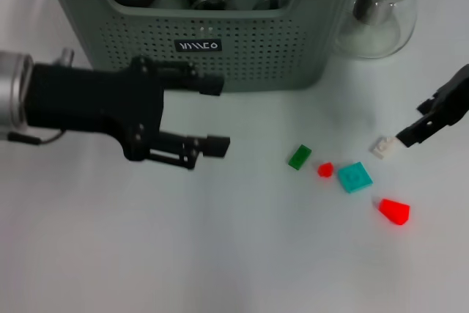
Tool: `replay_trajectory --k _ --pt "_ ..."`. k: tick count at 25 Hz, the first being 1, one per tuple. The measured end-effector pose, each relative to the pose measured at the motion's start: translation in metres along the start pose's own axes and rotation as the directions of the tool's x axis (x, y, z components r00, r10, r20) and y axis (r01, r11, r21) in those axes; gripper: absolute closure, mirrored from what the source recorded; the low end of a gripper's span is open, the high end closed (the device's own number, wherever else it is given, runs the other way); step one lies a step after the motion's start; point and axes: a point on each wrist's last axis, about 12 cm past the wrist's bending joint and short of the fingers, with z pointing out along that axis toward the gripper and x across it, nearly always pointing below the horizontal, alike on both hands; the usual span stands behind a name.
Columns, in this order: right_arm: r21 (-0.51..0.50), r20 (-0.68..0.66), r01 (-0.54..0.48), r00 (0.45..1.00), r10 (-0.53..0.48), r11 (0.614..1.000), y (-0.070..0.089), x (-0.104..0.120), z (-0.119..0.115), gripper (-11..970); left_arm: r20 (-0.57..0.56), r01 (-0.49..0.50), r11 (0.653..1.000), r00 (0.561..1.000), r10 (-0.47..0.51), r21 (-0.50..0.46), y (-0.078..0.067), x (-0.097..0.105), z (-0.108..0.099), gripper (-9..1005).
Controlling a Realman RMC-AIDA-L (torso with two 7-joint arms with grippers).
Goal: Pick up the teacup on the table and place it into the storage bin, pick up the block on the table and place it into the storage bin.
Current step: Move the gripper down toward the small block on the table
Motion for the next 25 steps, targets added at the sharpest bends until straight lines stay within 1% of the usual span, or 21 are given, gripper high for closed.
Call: replay_trajectory --k 2,3,4,5,7,8,10,14,17,25 --pt "0.029 -0.024 -0.022 0.999 0.022 0.999 0.000 -0.002 -0.003 143 0.005 -0.005 1.000 1.000 0.005 -0.017 0.000 0.011 0.002 281" --pt "0.047 -0.047 -0.039 0.998 0.041 0.998 0.001 -0.005 -0.002 143 0.008 -0.010 0.999 1.000 0.010 -0.033 -0.001 0.022 0.005 255" --pt "0.058 -0.063 -0.047 0.997 0.051 0.997 0.002 -0.006 -0.001 143 0.007 -0.016 0.999 1.000 0.016 -0.041 -0.001 0.028 0.006 228" --pt "0.058 -0.063 -0.047 0.997 0.051 0.997 0.002 -0.006 -0.001 143 0.007 -0.016 0.999 1.000 0.016 -0.041 -0.001 0.028 0.006 202" --pt "0.076 -0.084 -0.057 0.994 0.063 0.996 0.004 -0.008 0.004 143 0.007 -0.028 0.998 1.000 0.029 -0.058 -0.002 0.040 0.009 149" --pt "0.084 -0.096 -0.064 0.993 0.072 0.994 0.006 -0.010 0.010 143 0.009 -0.033 0.998 0.999 0.033 -0.062 -0.002 0.043 0.011 123" --pt "0.086 -0.098 -0.068 0.992 0.076 0.994 0.007 -0.011 0.013 143 0.014 -0.047 0.997 0.999 0.048 -0.065 -0.003 0.050 0.014 113" --pt "0.091 -0.104 -0.066 0.992 0.076 0.994 0.012 -0.015 0.031 143 0.018 -0.083 0.994 0.996 0.085 -0.069 -0.004 0.056 0.018 99" --pt "0.128 -0.128 -0.062 0.989 0.078 0.990 0.015 -0.018 0.043 143 0.008 -0.103 0.991 0.995 0.104 -0.085 -0.003 0.061 0.019 100" --pt "0.177 -0.142 -0.057 0.986 0.083 0.983 0.017 -0.025 0.054 143 -0.047 -0.139 0.986 0.990 0.135 -0.091 0.000 0.071 0.027 105"
